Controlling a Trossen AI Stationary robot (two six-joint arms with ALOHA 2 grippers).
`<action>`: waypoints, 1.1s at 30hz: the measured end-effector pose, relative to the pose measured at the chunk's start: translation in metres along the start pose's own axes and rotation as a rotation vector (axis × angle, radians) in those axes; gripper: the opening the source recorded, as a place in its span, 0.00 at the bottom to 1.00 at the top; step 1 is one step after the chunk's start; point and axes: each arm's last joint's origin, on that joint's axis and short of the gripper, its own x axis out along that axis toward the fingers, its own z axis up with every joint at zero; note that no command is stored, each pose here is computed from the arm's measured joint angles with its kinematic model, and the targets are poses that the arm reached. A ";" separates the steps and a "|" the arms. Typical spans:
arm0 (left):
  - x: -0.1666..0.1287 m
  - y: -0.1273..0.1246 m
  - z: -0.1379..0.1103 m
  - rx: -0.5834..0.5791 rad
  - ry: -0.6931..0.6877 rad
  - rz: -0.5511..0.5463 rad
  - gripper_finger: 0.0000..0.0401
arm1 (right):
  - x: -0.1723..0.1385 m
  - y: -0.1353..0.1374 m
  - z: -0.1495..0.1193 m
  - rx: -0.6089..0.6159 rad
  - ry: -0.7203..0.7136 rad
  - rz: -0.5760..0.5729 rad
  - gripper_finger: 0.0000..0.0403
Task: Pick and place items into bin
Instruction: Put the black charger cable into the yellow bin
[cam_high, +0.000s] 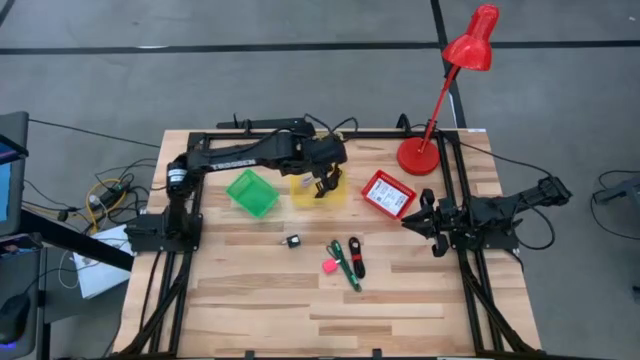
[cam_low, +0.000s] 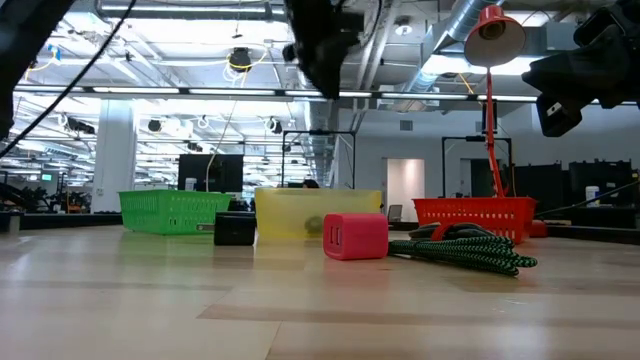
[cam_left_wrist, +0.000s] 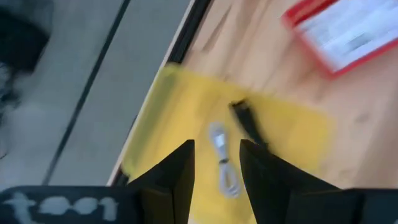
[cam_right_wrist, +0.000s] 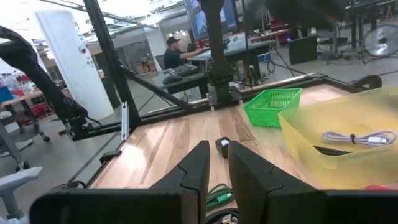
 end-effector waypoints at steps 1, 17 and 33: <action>-0.011 0.003 0.002 -0.006 -0.034 -0.023 0.30 | 0.000 0.000 0.000 0.001 -0.001 0.000 0.13; -0.109 0.040 -0.079 -0.160 -0.392 -0.140 0.30 | 0.000 0.000 0.000 0.001 -0.001 0.000 0.13; -0.065 -0.002 -0.262 -0.486 -0.828 -0.611 0.30 | 0.000 0.000 0.000 0.001 -0.001 0.000 0.13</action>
